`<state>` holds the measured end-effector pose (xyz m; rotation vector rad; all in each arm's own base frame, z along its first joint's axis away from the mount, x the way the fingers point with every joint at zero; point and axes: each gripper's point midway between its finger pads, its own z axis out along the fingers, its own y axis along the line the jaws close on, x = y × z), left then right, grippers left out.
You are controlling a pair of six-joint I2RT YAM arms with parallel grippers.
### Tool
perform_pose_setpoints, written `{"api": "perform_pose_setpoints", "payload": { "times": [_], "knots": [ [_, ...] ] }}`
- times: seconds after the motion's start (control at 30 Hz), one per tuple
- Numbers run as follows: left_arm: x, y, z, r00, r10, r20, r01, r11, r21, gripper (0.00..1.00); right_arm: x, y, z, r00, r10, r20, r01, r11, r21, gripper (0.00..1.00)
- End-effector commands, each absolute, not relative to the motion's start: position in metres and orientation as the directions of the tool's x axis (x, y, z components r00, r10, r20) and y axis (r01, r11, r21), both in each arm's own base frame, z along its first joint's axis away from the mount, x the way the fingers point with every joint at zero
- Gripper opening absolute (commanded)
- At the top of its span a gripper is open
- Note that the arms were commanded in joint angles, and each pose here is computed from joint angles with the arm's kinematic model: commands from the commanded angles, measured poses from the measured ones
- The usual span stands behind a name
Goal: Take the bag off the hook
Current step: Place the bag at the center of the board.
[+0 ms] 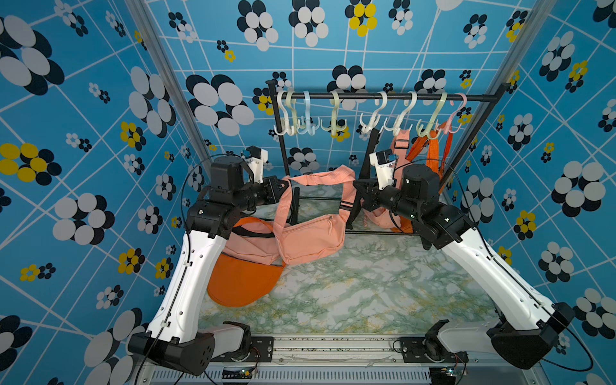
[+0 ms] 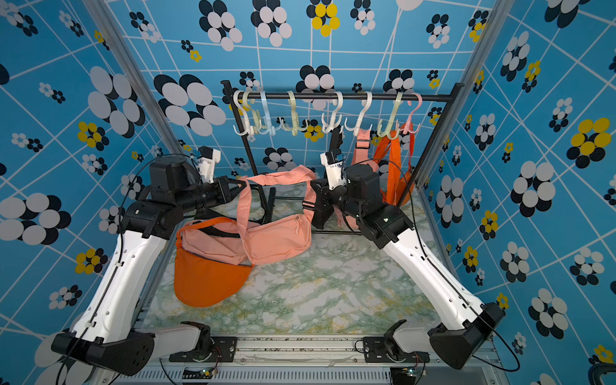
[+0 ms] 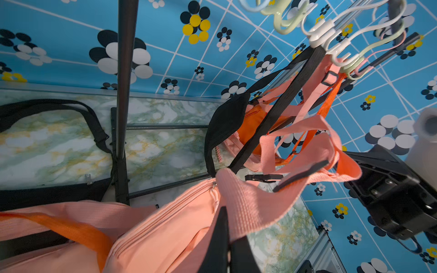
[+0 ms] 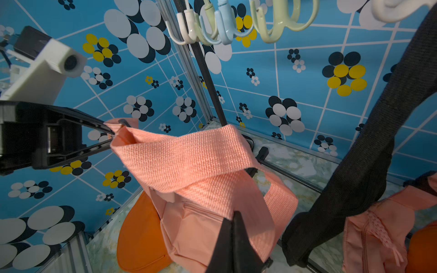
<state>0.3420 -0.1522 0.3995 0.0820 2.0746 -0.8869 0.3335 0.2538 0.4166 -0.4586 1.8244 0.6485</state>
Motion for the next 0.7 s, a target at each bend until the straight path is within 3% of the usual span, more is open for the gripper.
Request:
{"api": "perform_pose_setpoints", "payload": {
  "times": [0.0,0.27,0.67],
  "knots": [
    [0.349,-0.145,0.370,-0.668,-0.258,-0.698,0.293,0.771,-0.566,0.00,0.322,0.239,0.406,-0.355,-0.040,-0.934,-0.569,0.802,0.182,0.00],
    [0.371,-0.160,0.322,-0.752,-0.270,-0.601,0.244,0.734,-0.634,0.00,0.316,0.235,0.355,-0.476,-0.098,-0.874,-0.534,0.821,0.199,0.00],
    [0.409,-0.168,0.269,-0.798,-0.238,-0.553,0.191,0.771,-0.607,0.00,0.319,0.233,0.250,-0.634,-0.207,-0.746,-0.485,0.857,0.175,0.00]
  ]
}}
